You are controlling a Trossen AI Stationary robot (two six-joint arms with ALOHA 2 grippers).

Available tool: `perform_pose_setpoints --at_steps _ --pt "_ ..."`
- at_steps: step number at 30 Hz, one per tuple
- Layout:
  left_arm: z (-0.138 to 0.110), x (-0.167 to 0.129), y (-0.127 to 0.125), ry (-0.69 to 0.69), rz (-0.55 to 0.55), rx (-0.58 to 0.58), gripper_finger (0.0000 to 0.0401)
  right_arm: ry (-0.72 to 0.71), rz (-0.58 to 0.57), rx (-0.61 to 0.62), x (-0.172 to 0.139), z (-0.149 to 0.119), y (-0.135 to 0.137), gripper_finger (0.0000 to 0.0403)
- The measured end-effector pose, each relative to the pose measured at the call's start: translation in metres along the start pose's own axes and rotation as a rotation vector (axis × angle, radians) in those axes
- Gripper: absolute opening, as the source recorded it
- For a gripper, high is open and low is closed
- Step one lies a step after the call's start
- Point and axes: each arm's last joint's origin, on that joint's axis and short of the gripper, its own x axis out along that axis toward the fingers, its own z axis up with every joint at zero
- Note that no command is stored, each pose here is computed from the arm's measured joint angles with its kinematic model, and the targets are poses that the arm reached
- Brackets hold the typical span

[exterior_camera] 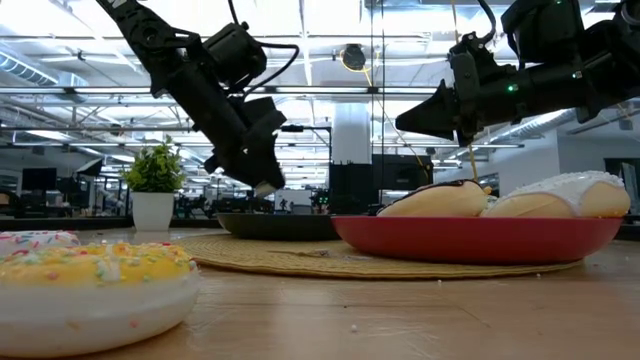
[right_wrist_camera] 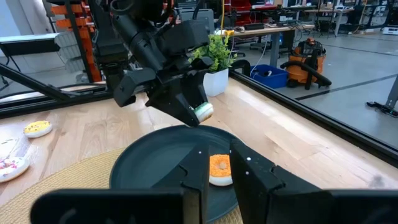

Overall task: Pick & Place donuts
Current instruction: Put the small green doughnut on the blue plate

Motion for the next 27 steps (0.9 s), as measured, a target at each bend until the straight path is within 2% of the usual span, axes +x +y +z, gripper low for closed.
perform_pose_setpoints --at_steps 9,19,27 --pt "0.002 0.005 -0.003 0.067 -0.005 0.0 0.0175 -0.009 0.001 0.004 0.0 0.001 0.0 0.0055" --pt "0.018 0.037 -0.015 0.248 0.064 0.102 0.0175 -0.009 0.0 0.004 0.0 0.001 0.0 0.0055" --pt "0.018 0.046 -0.015 0.29 0.082 0.116 0.0175 0.01 -0.002 -0.005 0.0 -0.001 0.0 0.0055"
